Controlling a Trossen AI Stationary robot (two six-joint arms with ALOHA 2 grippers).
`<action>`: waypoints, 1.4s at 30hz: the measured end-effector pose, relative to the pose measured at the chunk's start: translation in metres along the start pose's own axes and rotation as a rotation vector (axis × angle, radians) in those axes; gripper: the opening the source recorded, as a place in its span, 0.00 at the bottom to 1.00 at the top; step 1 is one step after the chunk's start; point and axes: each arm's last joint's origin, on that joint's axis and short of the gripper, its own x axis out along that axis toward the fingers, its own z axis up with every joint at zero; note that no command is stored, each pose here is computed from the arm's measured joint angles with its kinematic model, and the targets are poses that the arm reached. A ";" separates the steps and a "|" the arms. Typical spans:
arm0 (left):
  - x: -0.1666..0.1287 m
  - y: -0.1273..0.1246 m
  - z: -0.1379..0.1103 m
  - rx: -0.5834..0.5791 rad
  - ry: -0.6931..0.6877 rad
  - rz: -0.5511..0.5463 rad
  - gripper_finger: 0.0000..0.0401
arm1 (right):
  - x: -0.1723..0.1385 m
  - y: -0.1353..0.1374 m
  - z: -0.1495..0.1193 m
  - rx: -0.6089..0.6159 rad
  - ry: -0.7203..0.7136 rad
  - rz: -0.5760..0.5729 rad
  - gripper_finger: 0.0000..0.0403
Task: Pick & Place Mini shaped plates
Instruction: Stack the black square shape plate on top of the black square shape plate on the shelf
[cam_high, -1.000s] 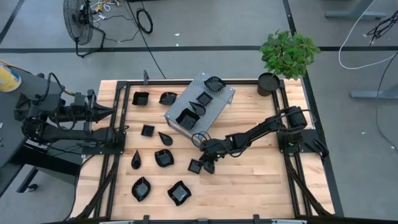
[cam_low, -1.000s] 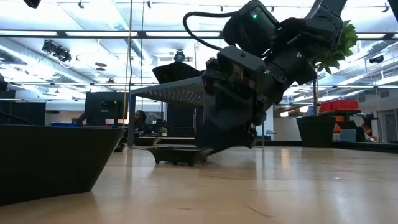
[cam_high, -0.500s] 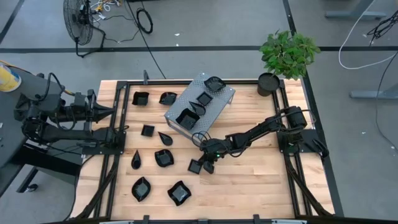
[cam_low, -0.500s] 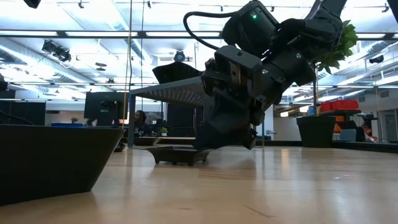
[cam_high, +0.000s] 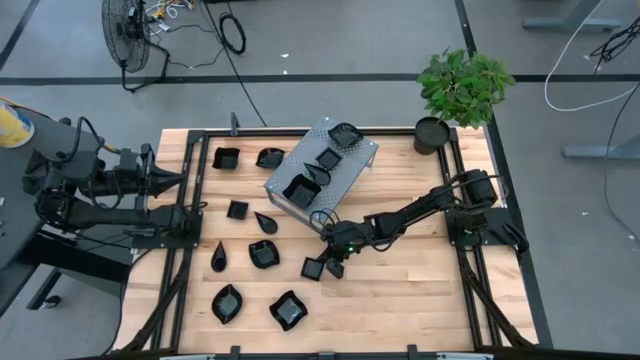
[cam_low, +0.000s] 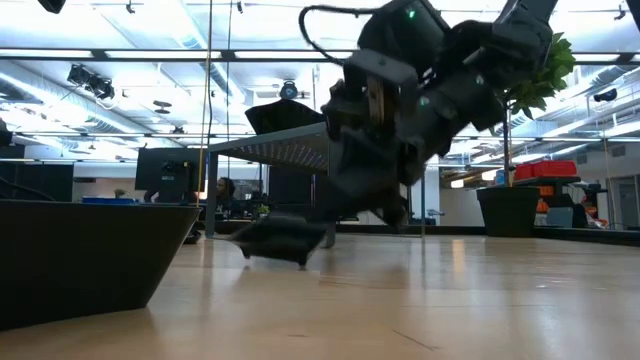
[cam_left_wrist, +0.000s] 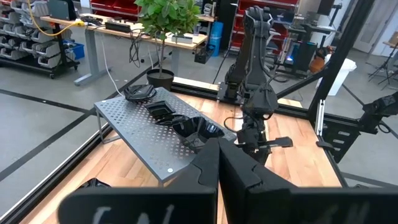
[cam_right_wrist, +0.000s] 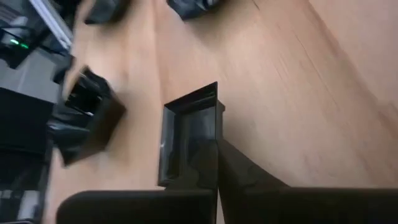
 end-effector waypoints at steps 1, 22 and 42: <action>0.000 0.000 0.000 0.000 0.000 0.000 0.01 | -0.003 0.003 0.003 -0.002 -0.010 0.008 0.00; 0.000 0.000 0.000 0.000 0.000 0.000 0.01 | -0.143 0.035 0.092 0.083 -0.321 0.064 0.00; 0.000 0.000 0.000 0.000 0.000 0.000 0.01 | -0.249 -0.060 0.171 0.196 -0.404 -0.032 0.00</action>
